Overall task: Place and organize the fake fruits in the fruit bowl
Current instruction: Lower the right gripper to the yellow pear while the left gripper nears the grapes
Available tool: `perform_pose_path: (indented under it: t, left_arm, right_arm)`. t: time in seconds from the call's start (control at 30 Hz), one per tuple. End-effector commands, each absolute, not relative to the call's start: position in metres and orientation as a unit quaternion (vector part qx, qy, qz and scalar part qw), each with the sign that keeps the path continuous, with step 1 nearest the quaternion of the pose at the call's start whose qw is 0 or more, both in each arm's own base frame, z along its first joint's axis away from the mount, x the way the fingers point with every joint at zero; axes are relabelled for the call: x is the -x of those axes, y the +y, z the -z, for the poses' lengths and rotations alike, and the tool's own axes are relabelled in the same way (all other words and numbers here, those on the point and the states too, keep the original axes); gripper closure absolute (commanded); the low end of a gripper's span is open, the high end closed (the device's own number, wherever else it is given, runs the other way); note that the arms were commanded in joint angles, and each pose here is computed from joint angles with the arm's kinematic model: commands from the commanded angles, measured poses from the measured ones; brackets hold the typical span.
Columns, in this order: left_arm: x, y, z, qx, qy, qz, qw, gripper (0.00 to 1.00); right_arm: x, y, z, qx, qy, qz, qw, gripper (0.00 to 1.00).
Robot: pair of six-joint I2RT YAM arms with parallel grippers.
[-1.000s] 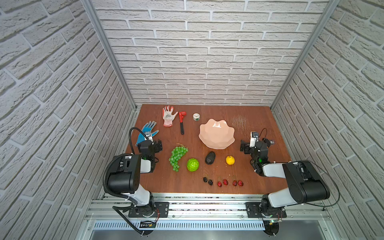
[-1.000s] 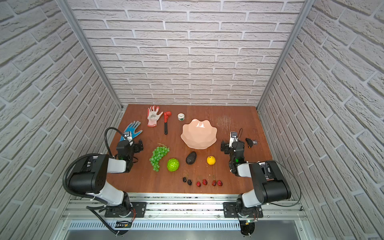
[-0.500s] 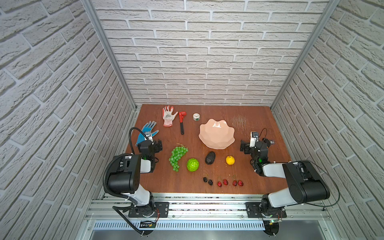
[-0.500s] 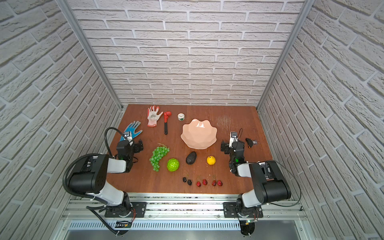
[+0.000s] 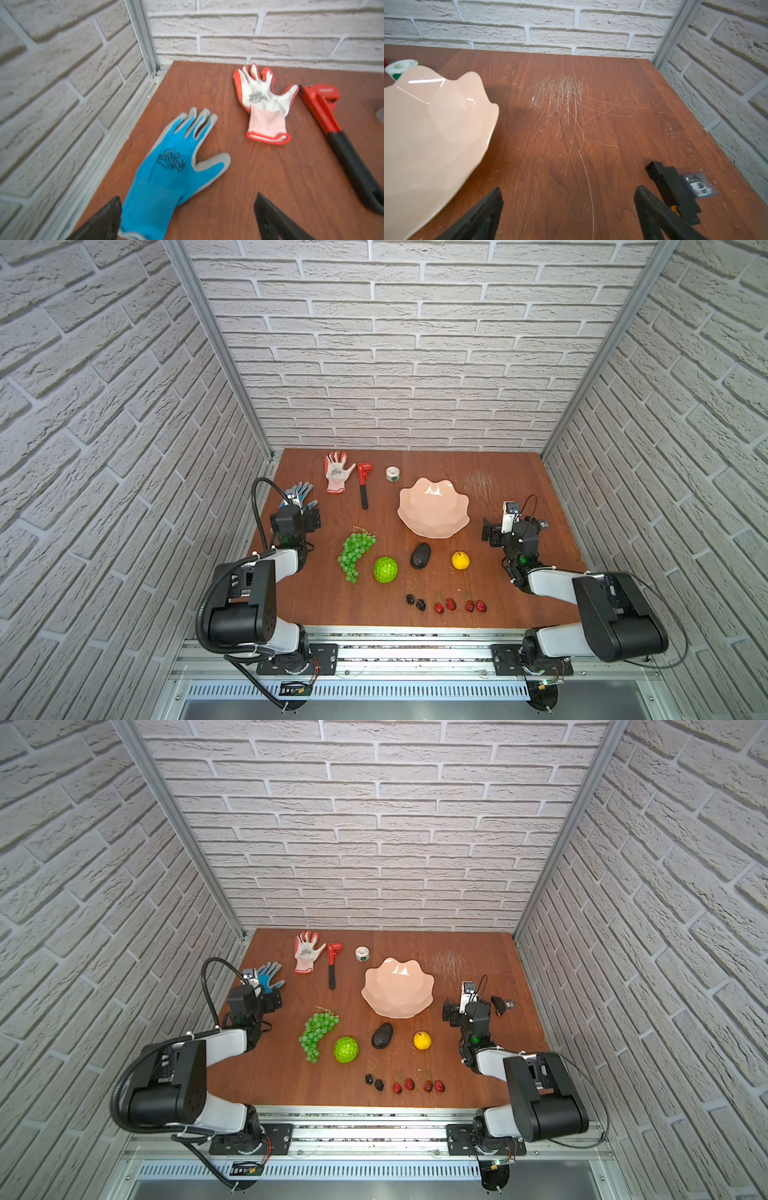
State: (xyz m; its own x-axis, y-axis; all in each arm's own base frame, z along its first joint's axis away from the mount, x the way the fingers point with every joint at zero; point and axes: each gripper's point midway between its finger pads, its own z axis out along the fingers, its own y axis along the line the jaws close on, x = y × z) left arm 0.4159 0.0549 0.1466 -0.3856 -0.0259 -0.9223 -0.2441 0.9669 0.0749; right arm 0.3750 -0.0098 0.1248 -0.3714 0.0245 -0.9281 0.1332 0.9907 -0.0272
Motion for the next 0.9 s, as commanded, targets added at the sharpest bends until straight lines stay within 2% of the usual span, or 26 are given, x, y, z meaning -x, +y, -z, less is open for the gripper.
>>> perform_pose_path:
  t: [0.0, 0.13, 0.3, 0.47, 0.6, 0.87]
  left_arm:
    - [-0.404, 0.056, -0.154, 0.116, 0.852, -0.109, 0.499, 0.02]
    - [-0.394, 0.043, -0.184, 0.146, 0.863, -0.121, 0.468, 0.02]
    - [-0.375, 0.015, -0.191, 0.170, 0.873, -0.085, 0.450, 0.02]
    - [-0.357, -0.023, -0.187, 0.141, 0.886, -0.055, 0.437, 0.02]
    - [-0.348, -0.044, -0.175, 0.114, 0.905, -0.041, 0.407, 0.02]
    - [-0.338, -0.089, -0.166, 0.070, 0.923, 0.013, 0.379, 0.02]
  right_arm:
    - [-0.372, -0.009, -0.175, -0.068, 0.835, 0.035, 0.545, 0.00]
    - [-0.362, 0.017, -0.201, -0.050, 0.860, -0.039, 0.507, 0.04]
    - [-0.331, 0.047, -0.198, -0.031, 0.900, -0.082, 0.428, 0.07]
    - [-0.285, 0.084, -0.178, 0.020, 0.934, -0.094, 0.345, 0.08]
    - [-0.253, 0.092, -0.160, 0.029, 0.954, -0.072, 0.290, 0.08]
    - [-0.234, 0.125, -0.136, 0.059, 0.960, -0.104, 0.255, 0.09]
